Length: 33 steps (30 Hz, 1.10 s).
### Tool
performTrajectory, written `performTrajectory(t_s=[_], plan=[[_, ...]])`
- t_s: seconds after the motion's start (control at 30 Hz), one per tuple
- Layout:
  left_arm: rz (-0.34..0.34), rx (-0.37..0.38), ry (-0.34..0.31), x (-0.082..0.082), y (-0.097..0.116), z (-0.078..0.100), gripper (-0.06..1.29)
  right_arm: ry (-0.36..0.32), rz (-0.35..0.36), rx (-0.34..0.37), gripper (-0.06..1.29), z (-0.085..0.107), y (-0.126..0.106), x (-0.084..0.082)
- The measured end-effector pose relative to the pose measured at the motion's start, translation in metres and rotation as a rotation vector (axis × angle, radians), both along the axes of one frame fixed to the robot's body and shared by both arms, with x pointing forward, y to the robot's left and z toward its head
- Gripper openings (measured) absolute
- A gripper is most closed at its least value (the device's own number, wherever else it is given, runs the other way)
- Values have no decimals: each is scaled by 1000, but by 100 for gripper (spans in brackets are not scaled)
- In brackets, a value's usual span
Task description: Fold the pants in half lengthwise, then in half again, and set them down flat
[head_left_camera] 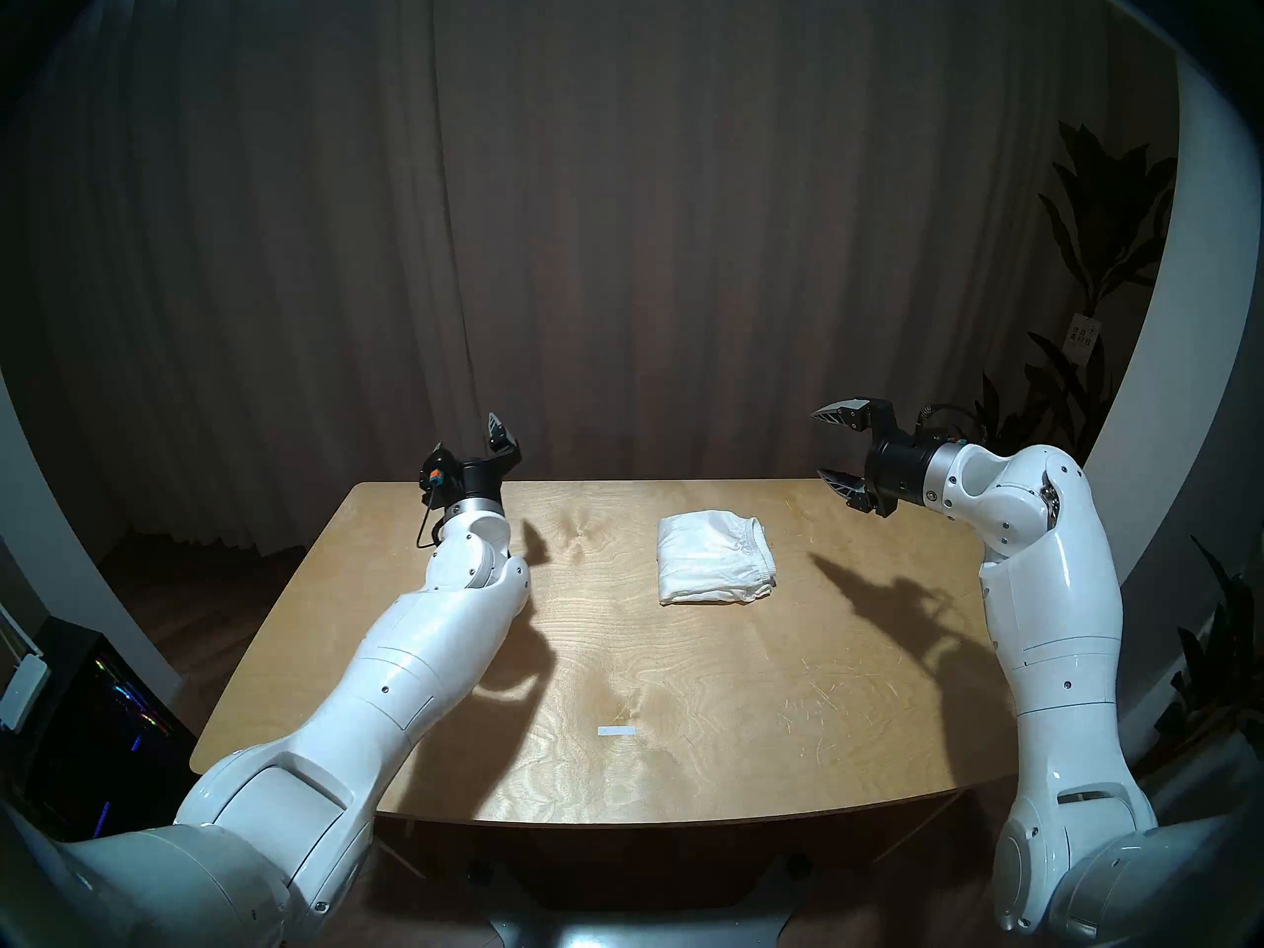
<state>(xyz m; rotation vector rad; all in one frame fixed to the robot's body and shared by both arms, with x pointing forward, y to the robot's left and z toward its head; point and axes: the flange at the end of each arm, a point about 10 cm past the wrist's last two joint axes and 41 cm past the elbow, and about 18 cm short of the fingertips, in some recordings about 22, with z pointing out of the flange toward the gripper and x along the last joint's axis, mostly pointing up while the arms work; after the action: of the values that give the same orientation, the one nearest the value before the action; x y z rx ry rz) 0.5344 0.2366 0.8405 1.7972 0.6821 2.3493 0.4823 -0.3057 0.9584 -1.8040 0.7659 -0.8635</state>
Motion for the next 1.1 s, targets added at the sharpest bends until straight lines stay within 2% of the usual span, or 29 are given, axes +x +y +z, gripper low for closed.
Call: performTrajectory(t_s=[0.27,0.6,0.8,1.1], plan=[[-15,81,5,-11,22,-8,124,19,-1,-130,120,-5,7,10],[-59,164,-1,-21,38,-7,124,89,-38,-251,120,-34,8,24],[-89,198,3,-23,41,-4,124,102,-66,-307,120,-45,8,32],[-149,242,32,-25,37,-4,125,66,-87,-382,120,-44,15,43]])
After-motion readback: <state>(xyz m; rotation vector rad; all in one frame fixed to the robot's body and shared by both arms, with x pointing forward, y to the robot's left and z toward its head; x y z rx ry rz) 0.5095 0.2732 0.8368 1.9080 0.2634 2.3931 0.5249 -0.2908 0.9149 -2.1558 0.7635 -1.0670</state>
